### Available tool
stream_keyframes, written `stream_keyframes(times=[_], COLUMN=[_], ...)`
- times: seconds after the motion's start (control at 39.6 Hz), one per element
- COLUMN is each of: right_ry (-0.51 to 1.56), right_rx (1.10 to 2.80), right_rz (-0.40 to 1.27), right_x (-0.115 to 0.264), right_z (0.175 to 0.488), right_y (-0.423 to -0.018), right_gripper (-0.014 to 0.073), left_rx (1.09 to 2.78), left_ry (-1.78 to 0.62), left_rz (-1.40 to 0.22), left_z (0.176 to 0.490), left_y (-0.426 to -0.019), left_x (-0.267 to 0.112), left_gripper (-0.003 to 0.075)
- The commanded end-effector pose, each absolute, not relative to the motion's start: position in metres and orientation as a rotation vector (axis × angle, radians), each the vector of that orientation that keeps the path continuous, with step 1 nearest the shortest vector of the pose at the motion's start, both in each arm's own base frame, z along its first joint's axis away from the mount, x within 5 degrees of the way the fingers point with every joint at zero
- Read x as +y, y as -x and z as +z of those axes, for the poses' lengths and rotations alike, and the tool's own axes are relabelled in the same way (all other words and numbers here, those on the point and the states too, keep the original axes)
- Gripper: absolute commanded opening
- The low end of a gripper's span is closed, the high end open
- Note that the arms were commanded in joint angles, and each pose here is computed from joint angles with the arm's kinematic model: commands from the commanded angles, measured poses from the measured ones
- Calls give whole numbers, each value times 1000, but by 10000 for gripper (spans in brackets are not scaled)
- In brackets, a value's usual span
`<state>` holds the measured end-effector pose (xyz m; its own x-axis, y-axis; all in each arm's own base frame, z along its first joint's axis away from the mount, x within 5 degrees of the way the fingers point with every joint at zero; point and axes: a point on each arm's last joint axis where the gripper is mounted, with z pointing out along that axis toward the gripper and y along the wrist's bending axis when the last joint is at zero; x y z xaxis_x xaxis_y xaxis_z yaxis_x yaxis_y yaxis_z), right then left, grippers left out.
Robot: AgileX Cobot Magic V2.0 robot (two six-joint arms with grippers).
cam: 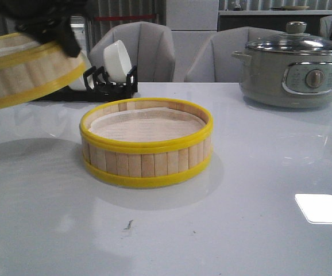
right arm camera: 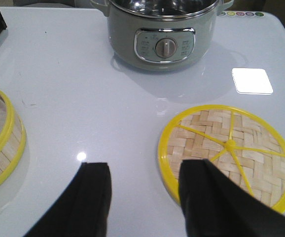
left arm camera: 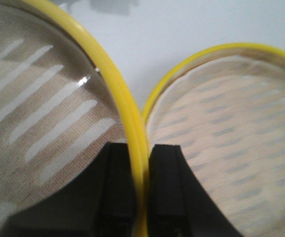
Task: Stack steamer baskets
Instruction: 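Lift the basket with the left gripper and lower it onto the centre basket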
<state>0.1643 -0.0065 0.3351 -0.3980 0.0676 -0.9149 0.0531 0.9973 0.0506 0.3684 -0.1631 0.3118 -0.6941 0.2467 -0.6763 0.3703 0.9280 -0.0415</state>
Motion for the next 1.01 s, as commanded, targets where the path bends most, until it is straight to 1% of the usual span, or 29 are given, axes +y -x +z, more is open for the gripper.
stream_keyframes(times=[0.0,0.08,0.18,0.3,0.45,0.58,0.71,0.98], right_ry=[-64,-64,-64,-64,-64,-64,-64,-64], right_rx=[1856,1857,1857,1859,1860,1860,1860,1860], right_rz=[-6,-6,-6,-6,-6,-6,-6,-6], right_x=[-7,-7,-7,-7,-7,-7,-7,-7], right_z=[356,356,356,356,356,356,356,356], right_y=[-166,-166,-166,-166,-166,-166,-166,-166], right_gripper=[424,424,424,424,424,424,424,424], left_rx=[2182,2165,2163,2212,2254,2263,2273,2270], left_ry=[-514,-573,-657,-753,-838,-878,-883,-882], left_rz=[-312,-343,-366,-377,-380,-385,-380,-382], left_z=[359,361,355,338,318,306,298,298], left_y=[-351,-345,-338,-334,-329,-324,-327,-327], left_x=[-197,-220,-249,-282,-310,-324,-327,-327], left_gripper=[86,86,86,86,86,86,86,86])
